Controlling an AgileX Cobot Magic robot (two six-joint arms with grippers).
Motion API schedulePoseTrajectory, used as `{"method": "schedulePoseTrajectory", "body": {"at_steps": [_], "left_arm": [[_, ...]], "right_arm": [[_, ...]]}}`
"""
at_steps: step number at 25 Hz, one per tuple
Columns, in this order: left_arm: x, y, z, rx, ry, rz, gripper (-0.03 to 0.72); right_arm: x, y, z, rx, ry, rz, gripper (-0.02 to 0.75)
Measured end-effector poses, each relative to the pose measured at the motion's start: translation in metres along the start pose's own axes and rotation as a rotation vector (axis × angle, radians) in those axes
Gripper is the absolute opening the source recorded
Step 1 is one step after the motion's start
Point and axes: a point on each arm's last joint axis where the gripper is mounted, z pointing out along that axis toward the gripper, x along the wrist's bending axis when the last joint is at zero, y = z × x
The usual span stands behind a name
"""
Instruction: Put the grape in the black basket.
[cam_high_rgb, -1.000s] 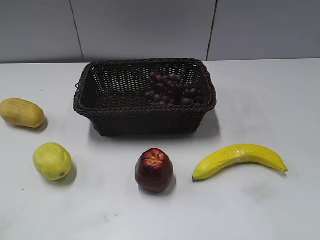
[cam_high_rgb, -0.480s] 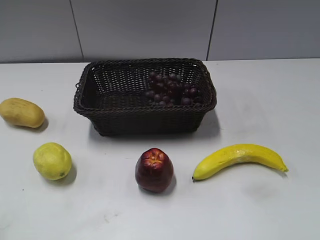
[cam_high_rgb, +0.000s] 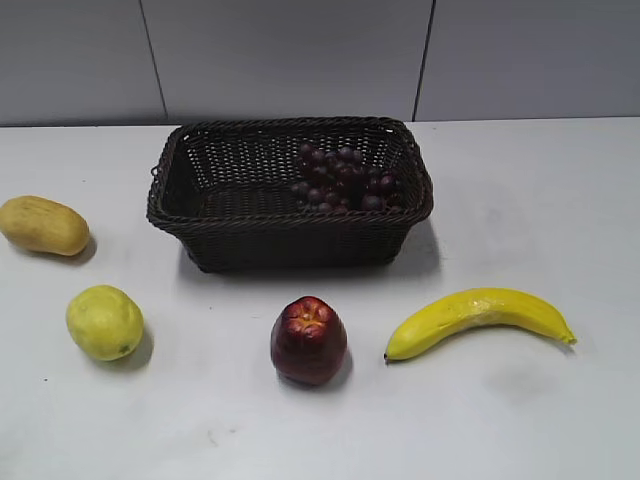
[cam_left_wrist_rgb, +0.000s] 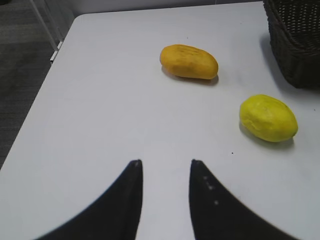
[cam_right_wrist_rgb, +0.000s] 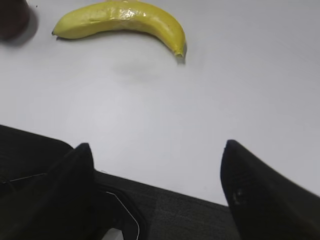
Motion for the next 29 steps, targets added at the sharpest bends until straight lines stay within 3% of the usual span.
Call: {"method": "schedulePoseTrajectory", "body": {"at_steps": [9,12,29], "left_arm": [[0.0,0.0,0.0,0.0,0.0,0.0,0.237],[0.0,0.0,0.0,0.0,0.0,0.0,0.237],[0.0,0.0,0.0,0.0,0.0,0.0,0.237]], "right_arm": [[-0.003,-0.023,-0.034,-0.281,-0.176,0.165,0.593],[-0.001,-0.031,-0.042,-0.354,-0.195,0.171,0.593],[0.001,-0.034,-0.044,-0.375,-0.193,0.172,0.592]]}}
